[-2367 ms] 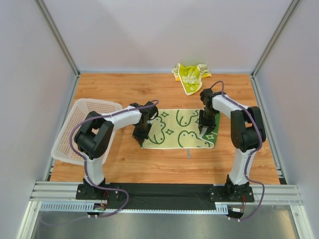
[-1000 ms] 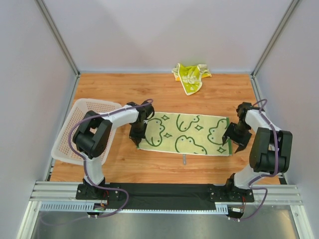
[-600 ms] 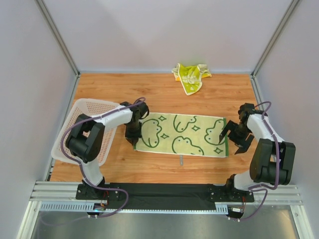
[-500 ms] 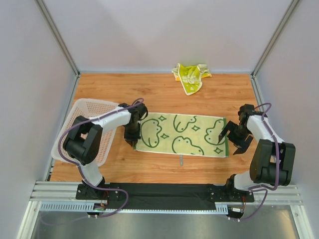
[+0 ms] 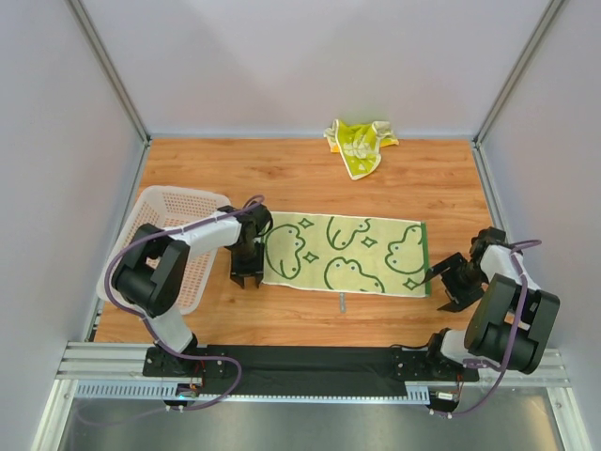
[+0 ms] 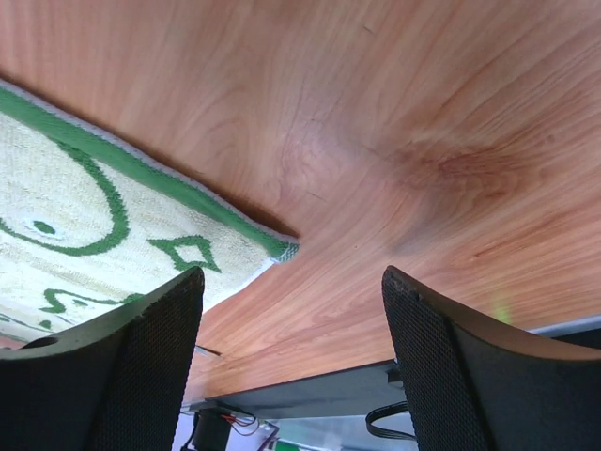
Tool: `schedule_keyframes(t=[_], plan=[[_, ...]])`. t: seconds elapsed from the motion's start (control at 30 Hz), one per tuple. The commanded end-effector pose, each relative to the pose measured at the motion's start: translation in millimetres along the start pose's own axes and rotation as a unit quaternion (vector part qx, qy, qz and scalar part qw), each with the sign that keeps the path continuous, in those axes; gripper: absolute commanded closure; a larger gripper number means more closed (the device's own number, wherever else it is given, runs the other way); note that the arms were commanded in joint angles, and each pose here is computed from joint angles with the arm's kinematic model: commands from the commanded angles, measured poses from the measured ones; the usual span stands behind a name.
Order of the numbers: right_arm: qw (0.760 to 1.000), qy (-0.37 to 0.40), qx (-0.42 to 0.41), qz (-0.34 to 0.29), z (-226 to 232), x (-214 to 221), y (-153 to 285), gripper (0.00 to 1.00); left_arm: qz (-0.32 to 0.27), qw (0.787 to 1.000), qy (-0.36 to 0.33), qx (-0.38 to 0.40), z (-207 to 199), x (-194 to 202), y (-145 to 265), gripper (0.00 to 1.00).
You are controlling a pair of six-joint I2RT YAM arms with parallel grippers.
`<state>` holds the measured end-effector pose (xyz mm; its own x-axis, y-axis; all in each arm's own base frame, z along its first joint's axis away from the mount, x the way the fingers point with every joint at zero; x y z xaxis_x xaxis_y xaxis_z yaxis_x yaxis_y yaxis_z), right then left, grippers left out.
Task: Roll the towels
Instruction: Flatten the towel, then fold the towel
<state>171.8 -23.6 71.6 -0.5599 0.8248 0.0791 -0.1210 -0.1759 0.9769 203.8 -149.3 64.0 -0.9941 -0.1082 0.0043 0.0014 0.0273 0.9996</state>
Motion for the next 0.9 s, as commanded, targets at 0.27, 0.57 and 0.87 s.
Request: schedule_keyframes(t=[0.27,0.57,0.87], plan=[[0.999,0.002,-0.026,-0.035,13,-20,4,0.24,-0.049,0.998,-0.009,0.029,-5,-5,26,0.50],[0.999,0.008,-0.019,-0.037,14,-28,1,0.25,-0.044,0.998,-0.032,0.019,-15,-9,16,0.48],[0.999,0.020,-0.005,-0.029,14,-34,-8,0.34,-0.025,0.999,-0.036,0.005,-17,-16,-20,0.60]])
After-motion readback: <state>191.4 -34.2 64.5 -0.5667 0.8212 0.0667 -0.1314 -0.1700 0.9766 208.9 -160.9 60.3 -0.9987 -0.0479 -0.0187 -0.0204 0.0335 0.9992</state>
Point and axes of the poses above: each gripper's point midway between its finger pads, its own y axis back along the fingers, its own z axis along the line the jaws close on, x = y × z, the point moved 5 cm from there along y, back along the fingers, and after that the axes turned 4 degrees about y, right-handed, at the moved point
